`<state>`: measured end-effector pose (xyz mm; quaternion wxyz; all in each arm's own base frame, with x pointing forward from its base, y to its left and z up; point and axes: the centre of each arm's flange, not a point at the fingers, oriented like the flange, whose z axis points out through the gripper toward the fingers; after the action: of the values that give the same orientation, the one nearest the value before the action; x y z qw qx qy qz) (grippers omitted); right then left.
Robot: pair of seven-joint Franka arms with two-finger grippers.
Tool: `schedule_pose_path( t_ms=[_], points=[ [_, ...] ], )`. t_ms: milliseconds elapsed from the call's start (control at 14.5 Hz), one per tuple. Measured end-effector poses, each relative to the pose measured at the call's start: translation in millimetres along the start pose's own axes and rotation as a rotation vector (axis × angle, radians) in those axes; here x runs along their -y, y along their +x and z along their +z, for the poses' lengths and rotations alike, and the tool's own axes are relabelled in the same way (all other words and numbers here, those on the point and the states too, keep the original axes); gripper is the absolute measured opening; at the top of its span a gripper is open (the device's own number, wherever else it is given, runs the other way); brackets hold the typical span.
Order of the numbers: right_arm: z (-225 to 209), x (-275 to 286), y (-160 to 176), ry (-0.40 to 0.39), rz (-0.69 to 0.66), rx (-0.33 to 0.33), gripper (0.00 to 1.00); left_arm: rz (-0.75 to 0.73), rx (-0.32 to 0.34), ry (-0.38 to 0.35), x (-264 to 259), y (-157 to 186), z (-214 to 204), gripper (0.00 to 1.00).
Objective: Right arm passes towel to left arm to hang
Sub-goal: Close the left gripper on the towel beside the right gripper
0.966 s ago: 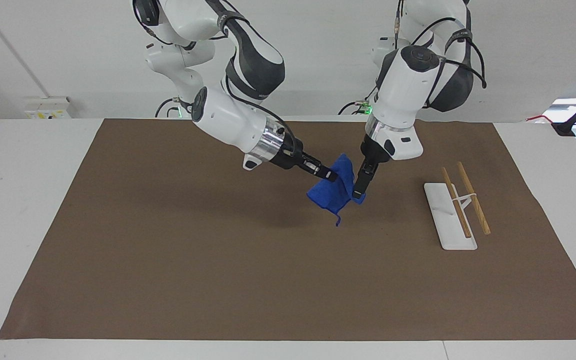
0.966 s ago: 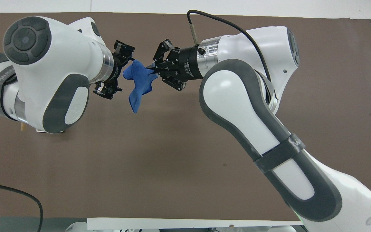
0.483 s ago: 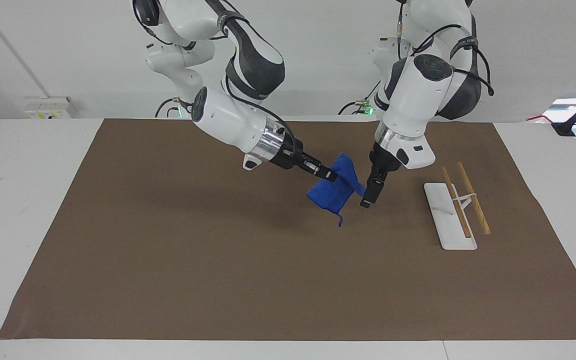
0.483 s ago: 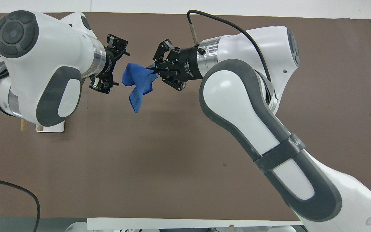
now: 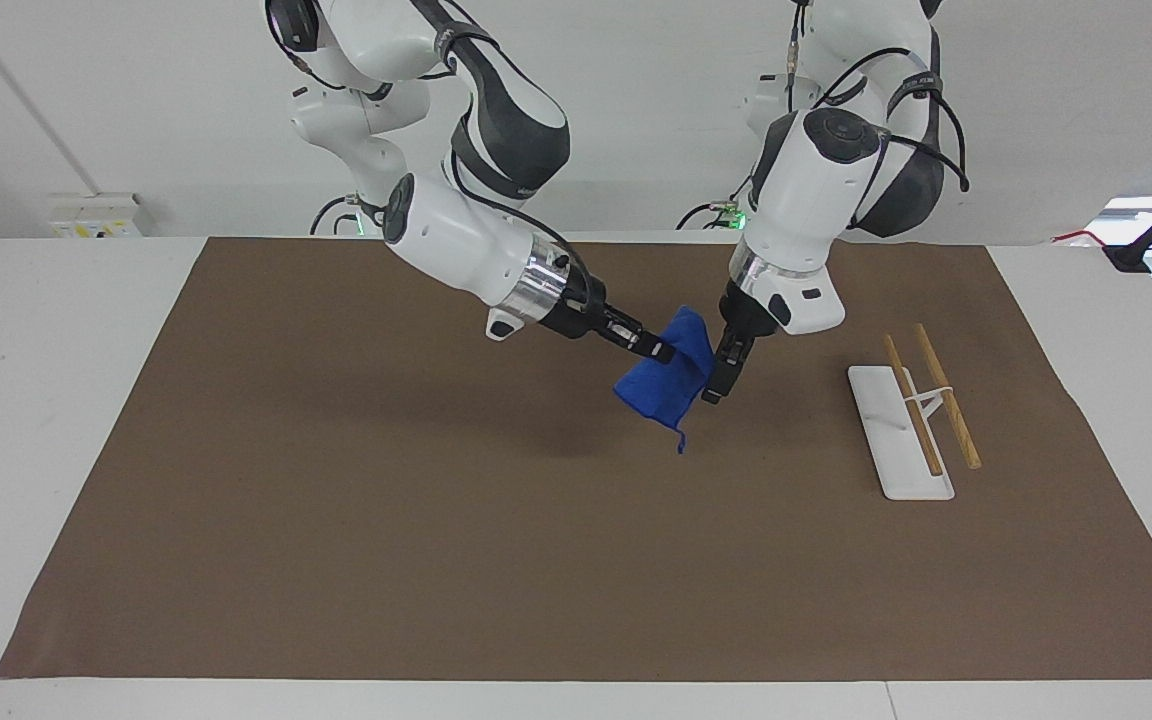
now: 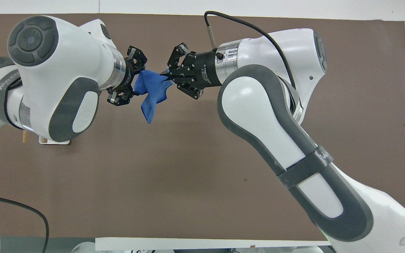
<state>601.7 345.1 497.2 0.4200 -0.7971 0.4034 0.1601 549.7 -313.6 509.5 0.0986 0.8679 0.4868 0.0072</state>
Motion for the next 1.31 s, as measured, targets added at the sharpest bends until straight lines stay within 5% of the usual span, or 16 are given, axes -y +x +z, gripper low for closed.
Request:
schedule_pose_path(
  t_ms=[207, 966, 1172, 1310],
  points=[
    [0, 0, 0, 0.0, 0.0, 0.0, 0.04, 0.0, 0.002, 0.031, 3, 0, 3, 0.49],
    [0, 0, 0, 0.0, 0.0, 0.0, 0.04, 0.037, 0.012, 0.068, 7, -23, 7, 0.46],
    [0, 0, 0, 0.0, 0.0, 0.0, 0.04, 0.04, 0.012, 0.077, 8, -25, 7, 0.11],
    [0, 0, 0, 0.0, 0.0, 0.0, 0.04, 0.038, 0.012, 0.075, 8, -24, 6, 0.05]
  ],
)
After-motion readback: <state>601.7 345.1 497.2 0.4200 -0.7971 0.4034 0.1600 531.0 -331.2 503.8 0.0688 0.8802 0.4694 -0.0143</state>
